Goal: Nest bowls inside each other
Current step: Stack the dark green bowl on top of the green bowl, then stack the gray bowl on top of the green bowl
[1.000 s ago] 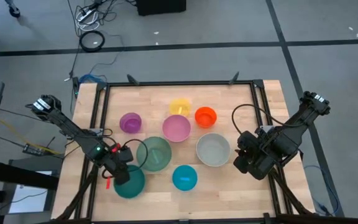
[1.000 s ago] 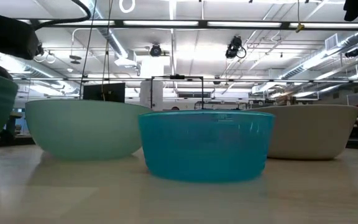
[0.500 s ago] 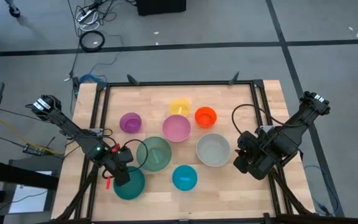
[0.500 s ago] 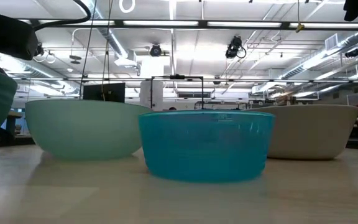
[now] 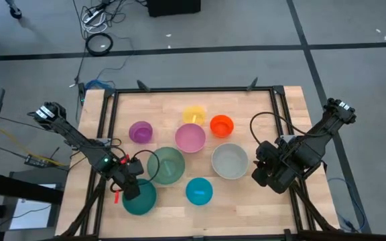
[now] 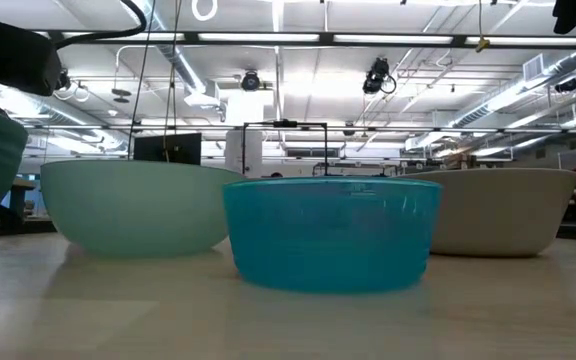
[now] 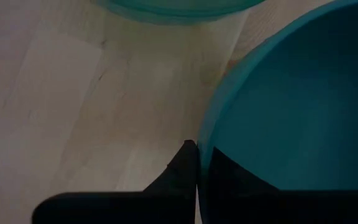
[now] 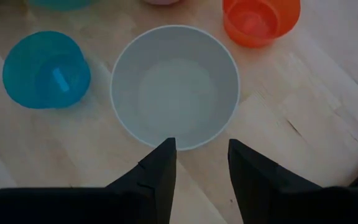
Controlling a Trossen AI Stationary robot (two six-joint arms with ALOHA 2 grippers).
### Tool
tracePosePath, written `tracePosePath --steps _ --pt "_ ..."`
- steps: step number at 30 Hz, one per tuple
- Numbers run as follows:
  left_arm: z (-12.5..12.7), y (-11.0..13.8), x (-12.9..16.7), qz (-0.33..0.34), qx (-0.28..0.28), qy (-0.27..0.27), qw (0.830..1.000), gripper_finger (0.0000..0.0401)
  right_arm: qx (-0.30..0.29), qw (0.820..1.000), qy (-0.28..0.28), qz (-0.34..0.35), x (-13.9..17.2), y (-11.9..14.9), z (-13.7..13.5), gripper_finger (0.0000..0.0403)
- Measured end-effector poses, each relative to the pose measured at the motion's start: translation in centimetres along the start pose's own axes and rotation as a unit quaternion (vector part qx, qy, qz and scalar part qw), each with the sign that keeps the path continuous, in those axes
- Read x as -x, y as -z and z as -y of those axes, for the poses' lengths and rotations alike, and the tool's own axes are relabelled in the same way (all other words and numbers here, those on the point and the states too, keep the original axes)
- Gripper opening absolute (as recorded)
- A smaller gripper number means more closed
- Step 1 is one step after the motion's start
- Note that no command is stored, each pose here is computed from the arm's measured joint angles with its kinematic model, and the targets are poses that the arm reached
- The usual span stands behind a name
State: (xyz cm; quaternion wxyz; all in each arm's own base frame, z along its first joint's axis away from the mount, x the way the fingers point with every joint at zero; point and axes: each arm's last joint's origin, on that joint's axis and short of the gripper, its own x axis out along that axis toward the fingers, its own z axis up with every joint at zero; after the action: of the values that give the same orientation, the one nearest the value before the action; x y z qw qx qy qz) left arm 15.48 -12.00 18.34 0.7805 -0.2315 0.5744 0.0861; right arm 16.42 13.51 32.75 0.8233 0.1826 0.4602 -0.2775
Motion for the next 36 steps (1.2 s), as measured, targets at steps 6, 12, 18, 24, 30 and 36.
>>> tracePosePath --steps 6,12,18,24,30,36 --pt "0.3 -0.1 0.0 0.002 0.007 0.02 1.0 0.0047 0.0 1.0 0.001 0.004 0.0 0.0 0.0 0.0134" --pt "0.4 0.0 0.0 -0.019 0.023 0.031 0.999 0.0096 0.0 1.0 0.001 0.005 0.0 0.0 0.0 0.0134" --pt "0.4 0.0 0.0 -0.02 0.033 0.032 0.999 0.0122 0.0 1.0 0.001 0.006 0.0 0.0 0.0 0.0135" --pt "0.7 -0.1 0.2 -0.022 0.033 0.042 0.998 0.0124 0.0 1.0 0.003 0.017 0.0 -0.1 0.0 0.0135" --pt "1.3 -0.6 1.8 -0.021 0.018 0.023 0.999 0.0124 0.0 1.0 0.005 0.019 -0.1 -0.2 0.0 0.0135" --pt "2.4 -1.8 4.4 0.035 -0.019 -0.002 0.999 0.0124 0.011 0.999 0.008 0.038 -0.1 -0.3 0.1 0.0134"
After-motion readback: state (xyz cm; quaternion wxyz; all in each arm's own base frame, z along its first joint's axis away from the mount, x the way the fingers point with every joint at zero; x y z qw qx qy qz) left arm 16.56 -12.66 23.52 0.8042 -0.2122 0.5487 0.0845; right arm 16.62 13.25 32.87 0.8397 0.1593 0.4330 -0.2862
